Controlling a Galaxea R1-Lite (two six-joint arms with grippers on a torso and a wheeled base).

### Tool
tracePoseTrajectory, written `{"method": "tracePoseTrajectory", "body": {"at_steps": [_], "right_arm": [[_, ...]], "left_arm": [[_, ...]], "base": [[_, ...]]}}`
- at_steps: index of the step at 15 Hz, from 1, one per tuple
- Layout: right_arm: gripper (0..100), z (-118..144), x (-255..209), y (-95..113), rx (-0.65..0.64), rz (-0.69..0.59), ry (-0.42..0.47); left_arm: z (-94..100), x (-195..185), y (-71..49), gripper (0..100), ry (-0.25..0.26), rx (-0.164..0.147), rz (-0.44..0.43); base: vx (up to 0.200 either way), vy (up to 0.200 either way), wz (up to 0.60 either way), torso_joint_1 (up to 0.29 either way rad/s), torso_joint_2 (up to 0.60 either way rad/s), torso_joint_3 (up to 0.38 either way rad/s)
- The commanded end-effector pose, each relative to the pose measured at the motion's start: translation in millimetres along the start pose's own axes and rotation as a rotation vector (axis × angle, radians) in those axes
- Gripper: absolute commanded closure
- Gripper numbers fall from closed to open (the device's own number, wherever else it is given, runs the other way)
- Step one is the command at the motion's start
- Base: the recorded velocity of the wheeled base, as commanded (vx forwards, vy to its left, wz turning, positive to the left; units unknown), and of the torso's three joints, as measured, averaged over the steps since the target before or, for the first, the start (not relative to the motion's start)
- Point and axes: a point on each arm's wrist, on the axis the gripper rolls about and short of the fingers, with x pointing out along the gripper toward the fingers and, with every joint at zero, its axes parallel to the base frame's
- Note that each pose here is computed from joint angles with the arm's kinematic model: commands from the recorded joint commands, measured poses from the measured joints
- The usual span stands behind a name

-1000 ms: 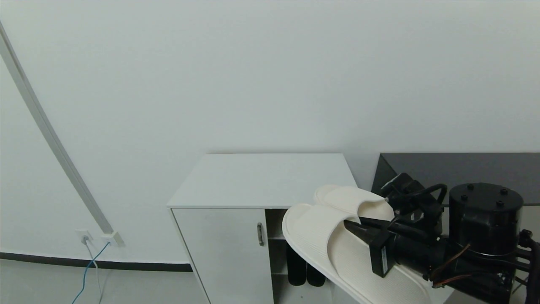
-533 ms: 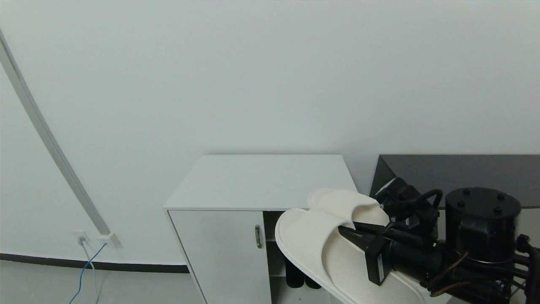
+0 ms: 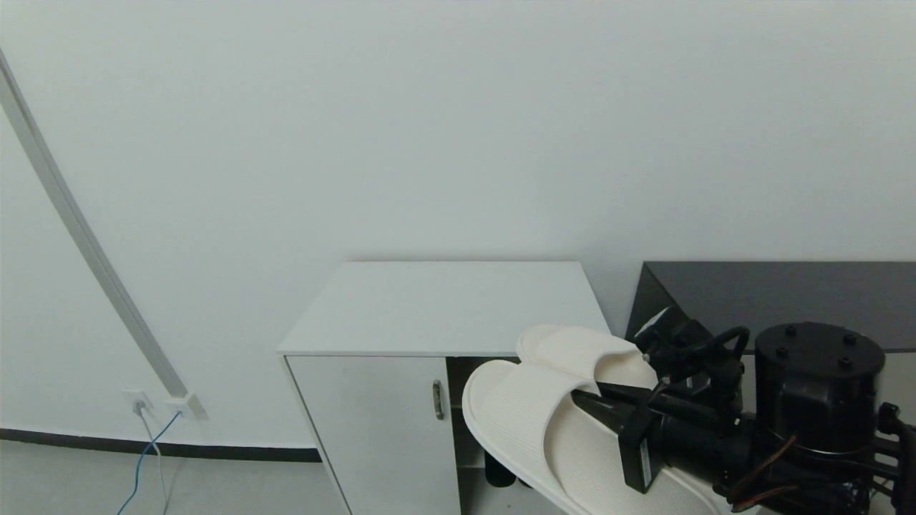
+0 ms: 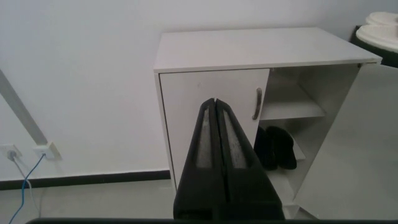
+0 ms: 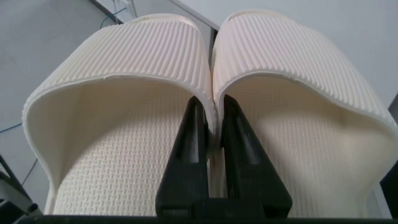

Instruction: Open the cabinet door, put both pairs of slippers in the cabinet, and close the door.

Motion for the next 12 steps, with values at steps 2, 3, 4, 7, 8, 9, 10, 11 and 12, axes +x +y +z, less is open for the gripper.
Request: {"method": "tracePoseTrajectory", "body": {"at_steps": [2,3,4,7,8,9,10,11,12], "right_arm": [[100,-1.0,0.9,0.3,0.000,0.001,0.004],[100,-1.6,0.8,0.3,0.000,0.001,0.007],[100,-2.0,0.7,0.3,0.000,0.001,0.009],[100,-2.3,0.5,1.5,-0.002,0.006,0.009],[100,-2.4,0.1,1.9,-0.002,0.007,0.009],[100,-2.4,0.1,2.3,-0.003,0.009,0.009],[100,-2.1,-0.3,2.6,-0.004,0.010,0.007],[100,-1.9,-1.1,3.0,-0.003,0.012,0.006],[100,-1.9,-1.1,3.4,-0.004,0.013,0.006]], "left_arm": [[0.1,0.1,0.0,100,0.001,0.000,0.001],[0.0,0.0,0.0,100,0.000,0.000,0.001],[0.1,0.1,0.0,100,0.001,0.000,0.001],[0.1,0.1,0.0,100,0.001,0.000,0.001],[0.1,0.1,0.0,100,0.001,0.000,0.001],[0.1,0.1,0.0,100,0.001,0.000,0.001],[0.1,0.1,0.0,100,0.001,0.000,0.001],[0.2,0.0,0.0,100,-0.002,0.000,0.001],[0.2,0.0,0.0,100,-0.002,0.000,0.002]], "base": [[0.000,0.000,0.00,0.000,0.00,0.000],[0.000,0.000,0.00,-0.100,0.26,0.124],[0.000,0.000,0.00,-0.139,0.33,0.173],[0.000,0.000,0.00,-0.149,0.35,0.183],[0.000,0.000,0.00,-0.159,0.36,0.207],[0.000,0.000,0.00,-0.173,0.37,0.207],[0.000,0.000,0.00,-0.168,0.37,0.212],[0.000,0.000,0.00,-0.163,0.39,0.217],[0.000,0.000,0.00,-0.168,0.38,0.222]]}}
